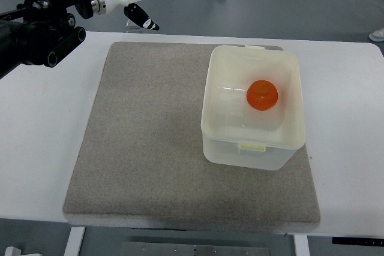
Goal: Put orange in box with left hand
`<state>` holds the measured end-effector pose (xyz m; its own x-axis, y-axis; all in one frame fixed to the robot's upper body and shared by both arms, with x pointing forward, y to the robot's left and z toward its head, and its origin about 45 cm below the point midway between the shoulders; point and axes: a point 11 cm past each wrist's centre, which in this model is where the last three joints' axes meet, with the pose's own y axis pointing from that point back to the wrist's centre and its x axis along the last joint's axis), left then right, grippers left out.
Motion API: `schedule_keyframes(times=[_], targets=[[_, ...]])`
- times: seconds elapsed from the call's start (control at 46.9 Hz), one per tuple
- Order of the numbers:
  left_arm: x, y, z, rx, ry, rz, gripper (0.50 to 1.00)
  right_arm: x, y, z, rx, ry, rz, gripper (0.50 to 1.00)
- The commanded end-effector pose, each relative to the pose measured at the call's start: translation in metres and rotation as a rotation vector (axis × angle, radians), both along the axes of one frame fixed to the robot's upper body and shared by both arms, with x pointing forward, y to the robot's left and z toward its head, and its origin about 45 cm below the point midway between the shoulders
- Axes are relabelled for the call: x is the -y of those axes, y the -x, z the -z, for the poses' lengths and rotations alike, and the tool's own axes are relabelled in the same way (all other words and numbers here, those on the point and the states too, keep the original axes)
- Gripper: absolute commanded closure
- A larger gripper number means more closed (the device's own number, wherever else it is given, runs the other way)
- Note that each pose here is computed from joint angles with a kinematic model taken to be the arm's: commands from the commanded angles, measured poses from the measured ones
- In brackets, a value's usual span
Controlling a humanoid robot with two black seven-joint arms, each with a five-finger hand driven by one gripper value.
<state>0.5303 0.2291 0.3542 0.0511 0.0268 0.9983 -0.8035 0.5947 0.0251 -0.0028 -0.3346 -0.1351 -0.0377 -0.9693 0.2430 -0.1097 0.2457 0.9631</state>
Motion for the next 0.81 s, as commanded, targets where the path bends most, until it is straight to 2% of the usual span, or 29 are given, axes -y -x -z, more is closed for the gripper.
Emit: schedule_keyframes(times=[0.0, 0.213, 0.383, 0.447, 0.511, 0.575, 0.788], targets=[[-0.012, -0.004, -0.004, -0.001, 0.070, -0.053, 0.557, 0.000, 0.000, 0.000, 0.000, 0.000, 0.000, 0.556], [-0.026, -0.009, -0.015, 0.006, 0.217, -0.119, 0.566, 0.000, 0.000, 0.000, 0.000, 0.000, 0.000, 0.556], [-0.036, -0.011, -0.024, -0.008, 0.438, -0.177, 0.576, 0.000, 0.000, 0.000, 0.000, 0.000, 0.000, 0.556], [-0.041, -0.012, -0.026, -0.012, 0.524, -0.201, 0.606, 0.000, 0.000, 0.000, 0.000, 0.000, 0.000, 0.556], [-0.045, -0.013, -0.030, -0.018, 0.616, -0.225, 0.611, 0.000, 0.000, 0.000, 0.000, 0.000, 0.000, 0.556], [-0.050, -0.014, -0.031, -0.033, 0.709, -0.251, 0.634, 0.000, 0.000, 0.000, 0.000, 0.000, 0.000, 0.556], [-0.065, -0.021, -0.022, -0.144, 0.971, -0.433, 0.641, 0.000, 0.000, 0.000, 0.000, 0.000, 0.000, 0.556]])
